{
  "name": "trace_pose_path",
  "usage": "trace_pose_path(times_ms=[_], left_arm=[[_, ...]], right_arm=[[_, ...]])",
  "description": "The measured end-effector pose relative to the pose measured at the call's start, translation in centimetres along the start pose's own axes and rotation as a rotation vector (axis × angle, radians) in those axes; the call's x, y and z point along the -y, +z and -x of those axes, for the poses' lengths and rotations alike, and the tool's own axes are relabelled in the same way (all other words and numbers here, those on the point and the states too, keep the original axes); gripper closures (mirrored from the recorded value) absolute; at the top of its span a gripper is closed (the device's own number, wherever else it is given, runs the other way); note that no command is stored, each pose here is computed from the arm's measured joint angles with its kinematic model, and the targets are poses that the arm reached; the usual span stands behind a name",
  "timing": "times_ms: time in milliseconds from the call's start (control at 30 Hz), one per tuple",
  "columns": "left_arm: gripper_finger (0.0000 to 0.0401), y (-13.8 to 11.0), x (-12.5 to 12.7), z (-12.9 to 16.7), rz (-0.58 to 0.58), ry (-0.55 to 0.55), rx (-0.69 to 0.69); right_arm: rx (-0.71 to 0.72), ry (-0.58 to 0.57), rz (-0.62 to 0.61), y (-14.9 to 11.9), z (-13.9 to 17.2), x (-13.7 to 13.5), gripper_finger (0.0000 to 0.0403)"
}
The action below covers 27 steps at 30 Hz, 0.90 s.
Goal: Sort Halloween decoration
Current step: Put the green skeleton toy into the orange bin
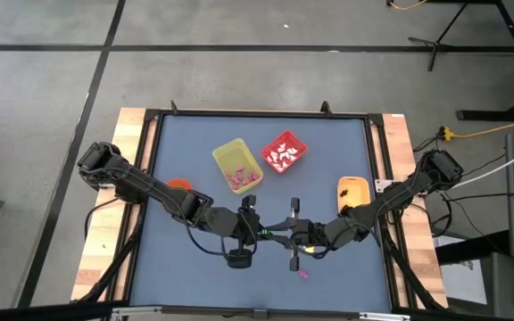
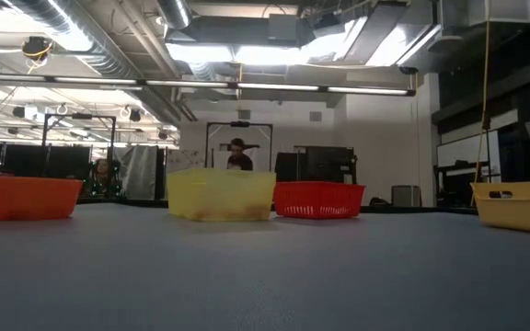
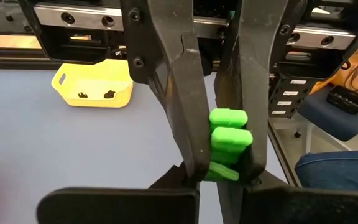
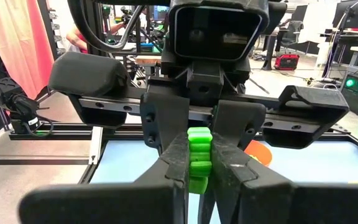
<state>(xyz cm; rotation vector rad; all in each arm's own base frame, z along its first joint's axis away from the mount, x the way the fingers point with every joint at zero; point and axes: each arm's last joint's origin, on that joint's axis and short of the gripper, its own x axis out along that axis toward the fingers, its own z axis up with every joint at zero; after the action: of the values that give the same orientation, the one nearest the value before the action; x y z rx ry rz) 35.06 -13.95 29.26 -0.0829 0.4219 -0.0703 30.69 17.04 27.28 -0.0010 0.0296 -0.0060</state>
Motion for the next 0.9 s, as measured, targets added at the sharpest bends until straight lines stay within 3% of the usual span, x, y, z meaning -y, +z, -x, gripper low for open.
trace_pose_path(times_ms=[367,567,900], left_arm=[[0.0390,0.01,0.00,0.00,0.000,0.000,0.001],[0.0390,0.00,0.06,0.01,-0.001,-0.007,0.000],[0.0390,-0.05,-0.04,-0.01,-0.002,0.005,-0.005]], right_arm=[[0.000,0.001,-0.004,0.00,-0.01,0.01,0.0361],[0.000,0.062,-0.004,0.01,-0.03,-0.13,0.0354],[-0.003,0.077,-0.002,-0.02,-0.02,-0.18,0.0243]])
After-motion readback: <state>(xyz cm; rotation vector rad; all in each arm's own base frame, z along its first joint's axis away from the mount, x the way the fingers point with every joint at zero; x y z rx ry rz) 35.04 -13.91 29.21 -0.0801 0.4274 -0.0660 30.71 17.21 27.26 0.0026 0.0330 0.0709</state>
